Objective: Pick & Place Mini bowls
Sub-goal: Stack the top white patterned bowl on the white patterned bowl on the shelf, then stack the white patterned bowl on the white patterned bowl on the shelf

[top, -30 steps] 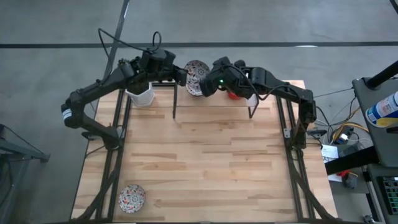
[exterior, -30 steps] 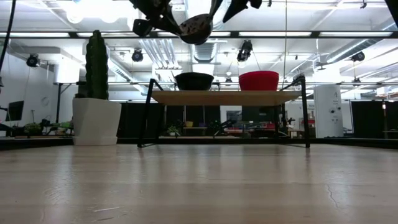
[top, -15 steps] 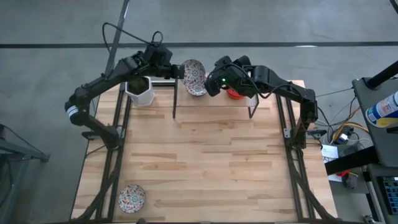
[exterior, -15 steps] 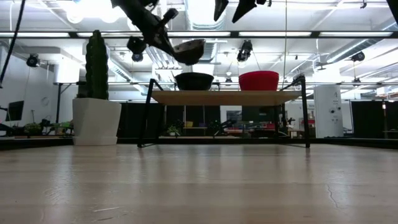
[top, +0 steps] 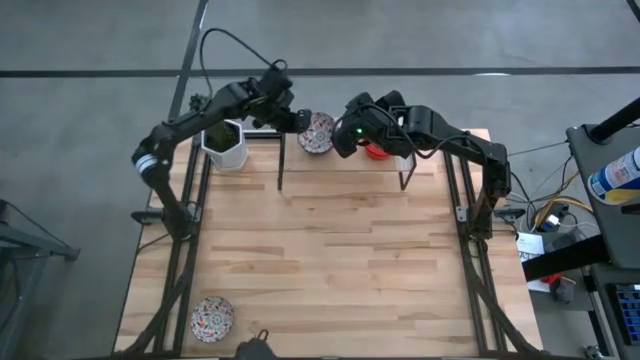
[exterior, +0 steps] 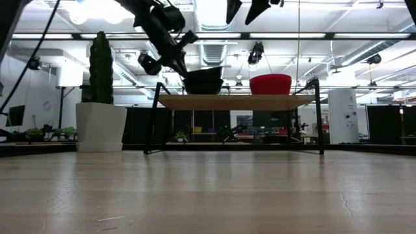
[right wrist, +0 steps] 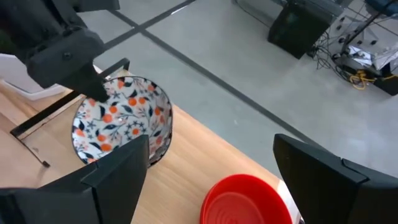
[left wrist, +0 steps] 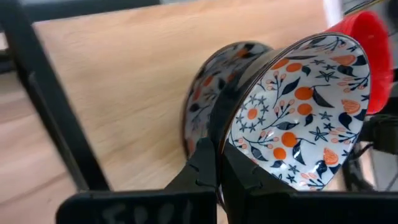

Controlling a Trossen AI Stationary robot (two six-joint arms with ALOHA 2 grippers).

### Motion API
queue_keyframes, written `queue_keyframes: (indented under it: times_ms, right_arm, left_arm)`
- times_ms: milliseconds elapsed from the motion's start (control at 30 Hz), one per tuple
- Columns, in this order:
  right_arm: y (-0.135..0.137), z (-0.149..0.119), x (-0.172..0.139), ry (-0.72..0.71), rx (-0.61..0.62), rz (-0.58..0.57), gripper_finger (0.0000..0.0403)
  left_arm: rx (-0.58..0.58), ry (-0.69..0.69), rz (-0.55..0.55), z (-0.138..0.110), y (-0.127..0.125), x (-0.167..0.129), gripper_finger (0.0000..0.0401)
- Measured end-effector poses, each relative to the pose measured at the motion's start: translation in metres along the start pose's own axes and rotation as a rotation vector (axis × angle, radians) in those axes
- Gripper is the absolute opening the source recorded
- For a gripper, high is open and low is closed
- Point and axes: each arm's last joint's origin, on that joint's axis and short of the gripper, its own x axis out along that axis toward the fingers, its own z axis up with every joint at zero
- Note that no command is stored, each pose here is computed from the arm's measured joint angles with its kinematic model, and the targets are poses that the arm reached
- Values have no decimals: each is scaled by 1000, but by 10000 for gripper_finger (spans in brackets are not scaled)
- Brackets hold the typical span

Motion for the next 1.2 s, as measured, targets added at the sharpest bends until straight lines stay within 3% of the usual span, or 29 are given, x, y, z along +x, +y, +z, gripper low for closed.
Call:
queue_keyframes:
  times_ms: [267, 733, 1033, 1200]
  right_arm:
    - [0, -1, 0, 7, -56, -3, 340]
    - [0, -1, 0, 8, -89, -3, 341]
    - [1, -2, 2, 13, -107, -5, 338]
    - [2, -4, 3, 26, -115, 3, 343]
  left_arm:
    - [6, 42, 82, 11, -4, 5, 3]
    - [-14, 104, 104, 10, -2, 10, 73]
    - [66, 33, 66, 9, -13, -21, 107]
    - [191, 97, 52, -12, -19, -50, 108]
